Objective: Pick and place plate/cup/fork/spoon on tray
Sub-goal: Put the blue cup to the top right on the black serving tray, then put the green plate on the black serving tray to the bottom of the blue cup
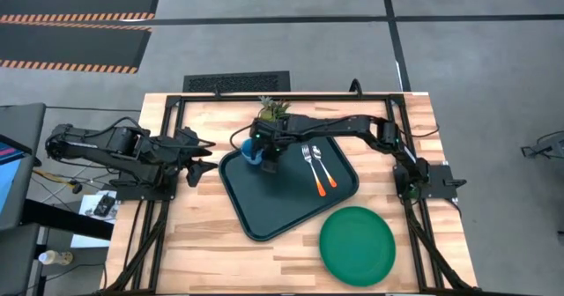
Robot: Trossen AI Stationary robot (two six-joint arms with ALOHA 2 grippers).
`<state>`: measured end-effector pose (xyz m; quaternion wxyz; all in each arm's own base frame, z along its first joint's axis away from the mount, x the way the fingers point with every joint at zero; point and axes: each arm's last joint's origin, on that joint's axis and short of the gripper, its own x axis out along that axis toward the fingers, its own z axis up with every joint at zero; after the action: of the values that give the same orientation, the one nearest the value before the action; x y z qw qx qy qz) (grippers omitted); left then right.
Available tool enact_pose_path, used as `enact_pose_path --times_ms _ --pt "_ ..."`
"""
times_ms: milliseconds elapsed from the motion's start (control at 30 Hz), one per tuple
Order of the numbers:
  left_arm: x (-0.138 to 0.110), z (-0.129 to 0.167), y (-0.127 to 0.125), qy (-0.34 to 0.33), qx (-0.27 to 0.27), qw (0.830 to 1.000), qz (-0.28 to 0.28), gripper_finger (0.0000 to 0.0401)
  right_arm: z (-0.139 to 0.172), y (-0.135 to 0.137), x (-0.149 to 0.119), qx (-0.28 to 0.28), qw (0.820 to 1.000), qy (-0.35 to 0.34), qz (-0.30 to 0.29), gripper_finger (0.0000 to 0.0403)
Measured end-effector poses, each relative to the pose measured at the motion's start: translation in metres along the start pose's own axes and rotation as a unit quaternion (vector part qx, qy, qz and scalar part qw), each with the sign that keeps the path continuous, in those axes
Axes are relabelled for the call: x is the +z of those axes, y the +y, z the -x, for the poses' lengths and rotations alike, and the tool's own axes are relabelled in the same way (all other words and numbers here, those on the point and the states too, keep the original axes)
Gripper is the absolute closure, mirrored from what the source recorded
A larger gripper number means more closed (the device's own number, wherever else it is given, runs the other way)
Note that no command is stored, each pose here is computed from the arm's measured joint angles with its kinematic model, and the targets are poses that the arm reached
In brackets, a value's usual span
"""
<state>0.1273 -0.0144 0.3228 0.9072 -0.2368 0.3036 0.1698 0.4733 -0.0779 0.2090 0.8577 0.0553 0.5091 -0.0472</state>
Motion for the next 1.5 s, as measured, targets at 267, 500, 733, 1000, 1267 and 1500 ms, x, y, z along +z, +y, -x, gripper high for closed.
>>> enact_pose_path --times_ms 267,500,733,1000,1267,1500 --pt "0.0 0.0 0.0 0.0 -0.001 1.0 0.002 0.0161 0.0 0.0 0.0 0.0 1.0 0.002 0.001 0.0294" --pt "0.0 0.0 0.0 0.001 -0.001 1.0 0.002 0.0161 0.06 0.001 -0.018 0.005 0.994 0.109 -0.018 0.0294" --pt "-0.001 0.0 -0.001 0.004 -0.006 1.0 -0.012 0.0161 0.107 0.035 -0.078 0.006 0.982 0.181 -0.054 0.0294" --pt "-0.002 0.001 -0.003 0.007 -0.013 1.0 -0.021 0.0161 0.129 0.062 -0.196 -0.033 0.946 0.235 -0.222 0.0271" --pt "-0.002 0.001 -0.004 -0.001 -0.008 1.0 -0.019 0.0161 0.131 0.081 -0.277 -0.054 0.912 0.223 -0.341 0.019" --pt "-0.002 0.001 -0.003 -0.003 -0.006 1.0 -0.019 0.0161 0.111 0.089 -0.305 -0.044 0.906 0.211 -0.365 0.0177"
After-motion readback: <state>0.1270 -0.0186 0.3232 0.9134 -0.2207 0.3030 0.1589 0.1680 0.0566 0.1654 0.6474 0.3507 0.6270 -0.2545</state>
